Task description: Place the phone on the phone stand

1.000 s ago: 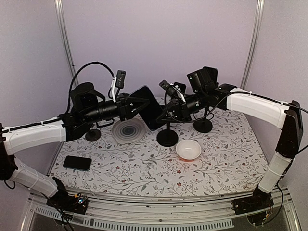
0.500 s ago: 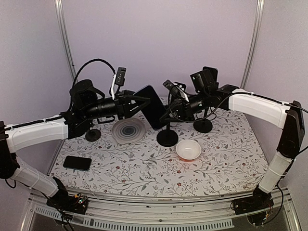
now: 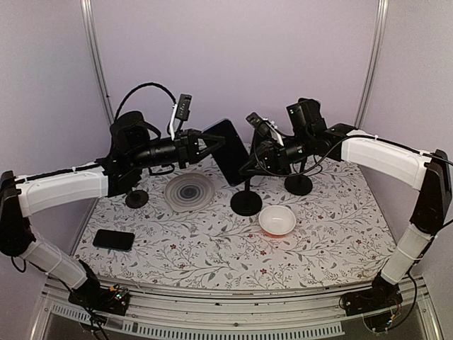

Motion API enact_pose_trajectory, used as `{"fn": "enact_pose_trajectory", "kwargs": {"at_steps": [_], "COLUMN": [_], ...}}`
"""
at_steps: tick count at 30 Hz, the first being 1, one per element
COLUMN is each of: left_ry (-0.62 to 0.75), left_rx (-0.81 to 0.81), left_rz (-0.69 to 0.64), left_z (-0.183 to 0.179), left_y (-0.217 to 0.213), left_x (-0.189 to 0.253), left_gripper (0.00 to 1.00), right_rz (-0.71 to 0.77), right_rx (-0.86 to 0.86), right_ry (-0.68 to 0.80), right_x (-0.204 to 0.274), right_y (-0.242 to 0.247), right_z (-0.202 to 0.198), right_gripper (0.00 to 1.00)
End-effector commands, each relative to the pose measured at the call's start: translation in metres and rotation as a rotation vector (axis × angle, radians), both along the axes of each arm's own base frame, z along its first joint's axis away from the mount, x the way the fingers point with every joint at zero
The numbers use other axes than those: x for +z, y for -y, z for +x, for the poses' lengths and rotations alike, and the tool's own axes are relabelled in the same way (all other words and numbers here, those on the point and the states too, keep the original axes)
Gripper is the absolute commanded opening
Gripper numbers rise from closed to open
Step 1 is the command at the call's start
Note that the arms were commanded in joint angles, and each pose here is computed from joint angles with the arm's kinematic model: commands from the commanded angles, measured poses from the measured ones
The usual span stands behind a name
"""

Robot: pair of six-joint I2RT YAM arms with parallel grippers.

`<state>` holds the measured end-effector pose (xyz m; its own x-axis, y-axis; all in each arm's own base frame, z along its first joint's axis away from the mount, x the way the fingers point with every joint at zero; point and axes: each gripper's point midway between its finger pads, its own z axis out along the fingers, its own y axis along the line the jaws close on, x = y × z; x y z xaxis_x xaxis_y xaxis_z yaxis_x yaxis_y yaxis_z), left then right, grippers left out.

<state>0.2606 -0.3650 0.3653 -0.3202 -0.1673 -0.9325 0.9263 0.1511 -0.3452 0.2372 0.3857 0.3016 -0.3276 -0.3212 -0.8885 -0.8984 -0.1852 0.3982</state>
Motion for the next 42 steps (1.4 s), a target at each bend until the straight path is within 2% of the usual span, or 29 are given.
{"fn": "enact_pose_trajectory", "kwargs": {"at_steps": [1, 3, 4, 5, 7, 10, 13, 18, 24, 32, 36, 42], "left_ry": [0.067, 0.078, 0.082, 0.09, 0.101, 0.132, 0.131, 0.078, 0.064, 0.035, 0.036, 0.034], "left_rx": [-0.055, -0.068, -0.079, -0.09, -0.133, -0.171, -0.169, -0.207, -0.198, -0.189, -0.188, -0.186], "left_rz": [-0.03, -0.009, 0.006, 0.022, 0.067, 0.175, 0.269, 0.354, 0.344, 0.36, 0.359, 0.36], "left_z": [0.001, 0.004, 0.005, 0.008, 0.008, 0.011, 0.023, 0.028, 0.02, 0.016, 0.015, 0.014], "left_y": [0.005, 0.005, 0.004, 0.001, -0.002, -0.005, -0.013, -0.02, -0.026, -0.03, -0.03, -0.03], "left_x": [0.021, 0.021, 0.021, 0.021, 0.019, 0.011, 0.001, -0.012, -0.015, -0.027, -0.025, -0.025], "left_gripper": [0.0, 0.0, 0.0, 0.0, 0.0, 0.0, 0.0, 0.0, 0.0, 0.0, 0.0, 0.0], "right_rz": [0.049, 0.044, 0.043, 0.041, 0.026, -0.04, -0.094, -0.19, -0.249, -0.243, -0.241, -0.242], "right_rx": [0.003, -0.035, -0.065, -0.108, -0.191, -0.326, -0.385, -0.432, -0.463, -0.413, -0.394, -0.376], "right_ry": [0.042, 0.047, 0.051, 0.063, 0.079, 0.128, 0.175, 0.141, 0.095, 0.066, 0.057, 0.025], "right_x": [0.019, 0.021, 0.022, 0.022, 0.019, 0.007, -0.009, -0.046, -0.07, -0.077, -0.079, -0.083], "right_y": [0.007, 0.021, 0.03, 0.042, 0.063, 0.079, 0.083, 0.079, 0.071, 0.053, 0.043, 0.038], "right_z": [0.0, 0.012, 0.021, 0.032, 0.053, 0.078, 0.091, 0.119, 0.148, 0.151, 0.15, 0.149], "right_gripper": [0.15, 0.46, 0.55, 0.63, 0.68, 0.69, 0.69, 0.69, 0.75, 0.76, 0.74, 0.65]}}
